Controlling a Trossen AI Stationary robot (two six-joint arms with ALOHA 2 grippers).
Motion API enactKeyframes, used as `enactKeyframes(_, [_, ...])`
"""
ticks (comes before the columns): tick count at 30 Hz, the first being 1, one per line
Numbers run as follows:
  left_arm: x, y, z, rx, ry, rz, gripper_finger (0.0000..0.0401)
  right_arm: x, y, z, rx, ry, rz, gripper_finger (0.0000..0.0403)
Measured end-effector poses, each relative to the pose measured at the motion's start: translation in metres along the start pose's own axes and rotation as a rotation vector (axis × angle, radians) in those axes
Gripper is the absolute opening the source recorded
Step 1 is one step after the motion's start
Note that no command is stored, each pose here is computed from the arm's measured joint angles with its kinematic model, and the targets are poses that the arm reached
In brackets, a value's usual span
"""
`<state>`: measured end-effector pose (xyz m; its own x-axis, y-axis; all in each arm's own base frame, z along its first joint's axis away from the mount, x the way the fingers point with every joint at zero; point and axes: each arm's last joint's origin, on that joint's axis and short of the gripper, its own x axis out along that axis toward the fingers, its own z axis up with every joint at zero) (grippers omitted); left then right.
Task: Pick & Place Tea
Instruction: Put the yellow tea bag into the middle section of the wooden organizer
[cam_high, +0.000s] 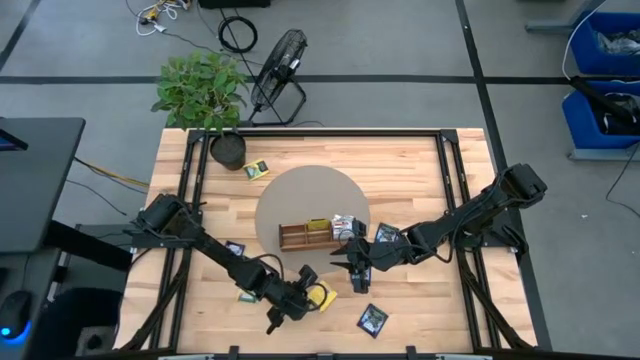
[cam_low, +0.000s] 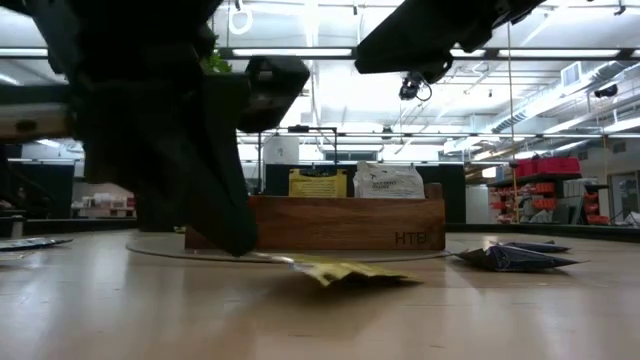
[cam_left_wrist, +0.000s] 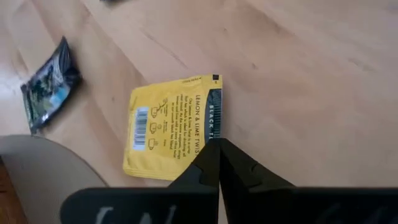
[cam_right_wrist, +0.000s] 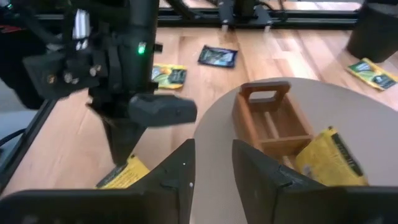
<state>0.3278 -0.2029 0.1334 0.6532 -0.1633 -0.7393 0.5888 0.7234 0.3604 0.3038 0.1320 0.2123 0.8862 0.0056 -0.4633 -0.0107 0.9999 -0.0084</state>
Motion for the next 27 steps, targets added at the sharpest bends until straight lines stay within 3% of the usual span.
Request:
enactKeyframes(5, [-0.003,0.002,0.007,-0.017,0.015,-0.012,0.0001,-0.008,0.019,-0.004,-0.035,0.0,0.037,0.0113])
enactKeyframes(13, [-0.01,0.012,0.026,0.0,-0.012,0.006,0.0001,-0.025,0.053,-0.018,-0.104,-0.017,-0.003,0.0113])
enactKeyframes(27, [-0.01,0.039,0.028,-0.055,0.019,0.013,0.0001,-0.001,0.07,-0.056,-0.026,0.114,0.042,0.0113])
